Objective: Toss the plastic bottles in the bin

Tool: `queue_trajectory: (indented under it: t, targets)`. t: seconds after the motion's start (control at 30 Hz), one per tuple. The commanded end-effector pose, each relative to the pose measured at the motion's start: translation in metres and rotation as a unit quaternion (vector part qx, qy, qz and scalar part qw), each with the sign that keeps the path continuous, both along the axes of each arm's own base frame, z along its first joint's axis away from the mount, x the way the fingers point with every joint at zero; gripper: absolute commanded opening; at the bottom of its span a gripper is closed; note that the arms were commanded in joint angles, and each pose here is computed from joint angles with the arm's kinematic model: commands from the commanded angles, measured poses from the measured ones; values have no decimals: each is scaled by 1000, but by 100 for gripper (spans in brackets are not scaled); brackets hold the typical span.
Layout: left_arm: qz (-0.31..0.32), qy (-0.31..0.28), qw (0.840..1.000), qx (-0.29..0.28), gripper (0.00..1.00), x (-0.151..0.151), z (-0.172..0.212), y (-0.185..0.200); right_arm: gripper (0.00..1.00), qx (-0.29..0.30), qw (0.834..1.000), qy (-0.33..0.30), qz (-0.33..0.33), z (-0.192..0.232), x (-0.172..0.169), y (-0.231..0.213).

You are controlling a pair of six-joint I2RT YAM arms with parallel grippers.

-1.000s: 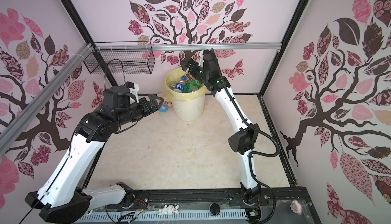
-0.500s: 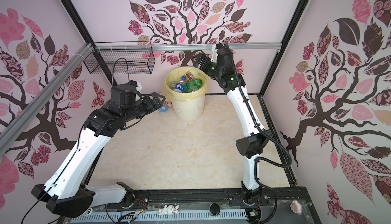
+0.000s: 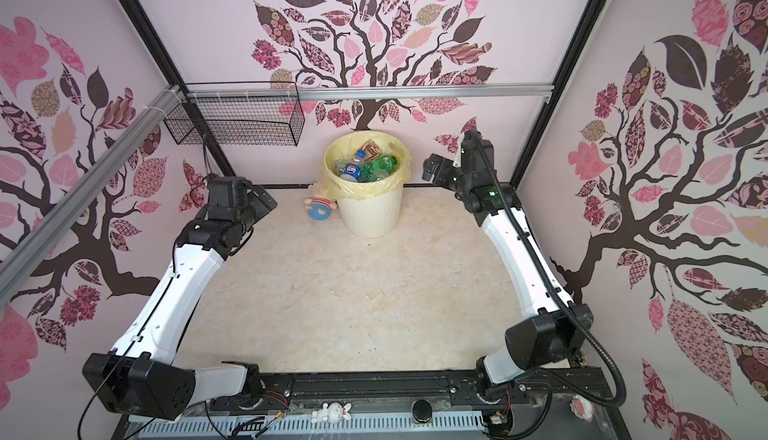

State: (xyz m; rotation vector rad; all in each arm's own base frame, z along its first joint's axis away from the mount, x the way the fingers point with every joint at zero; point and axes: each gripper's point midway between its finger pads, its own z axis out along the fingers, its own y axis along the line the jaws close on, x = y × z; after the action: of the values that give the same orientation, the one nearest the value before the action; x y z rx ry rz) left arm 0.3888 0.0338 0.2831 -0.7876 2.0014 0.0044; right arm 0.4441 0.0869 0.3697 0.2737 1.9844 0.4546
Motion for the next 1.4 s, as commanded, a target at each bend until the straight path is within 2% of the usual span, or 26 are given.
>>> queue_trajectory:
  t: [0.0,0.1,0.2,0.27,0.37,0.43,0.67,0.8,1.0,1.03,1.07,1.27,1.37]
  targets:
    - [35,40,992,116,97,-10,-37,42,100,-33,997,-16,-62,-13,-9,-39]
    - [32,77,982,169,97,-19,-77,59,100,-68,993,15,-96,-56,-20,-60]
    - [16,63,980,190,97,-16,-102,59,100,-108,986,45,-118,-95,-30,-74]
    - [18,51,983,177,97,-12,-119,61,100,-133,978,65,-144,-119,-38,-88]
    - [-18,55,980,190,97,0,-145,55,100,-169,967,81,-174,-152,-50,-104]
    - [-2,55,979,196,97,1,-156,62,100,-187,961,80,-186,-170,-57,-112]
    - [-1,43,986,159,97,-3,-180,76,99,-257,937,53,-228,-216,-85,-137]
    - [-12,38,987,156,97,1,-180,74,100,-254,933,17,-254,-229,-94,-144]
    - [-74,7,990,122,97,16,-183,51,99,-217,944,-14,-247,-254,-85,-135]
    - [-86,5,989,123,97,19,-183,47,99,-223,944,2,-242,-260,-82,-135]
    - [-88,6,988,125,97,20,-184,47,99,-224,944,15,-241,-261,-78,-135]
    - [-104,22,986,125,97,31,-190,44,100,-209,942,-65,-254,-239,-74,-134]
    - [-116,23,985,122,97,32,-191,40,100,-206,944,-71,-249,-237,-75,-132]
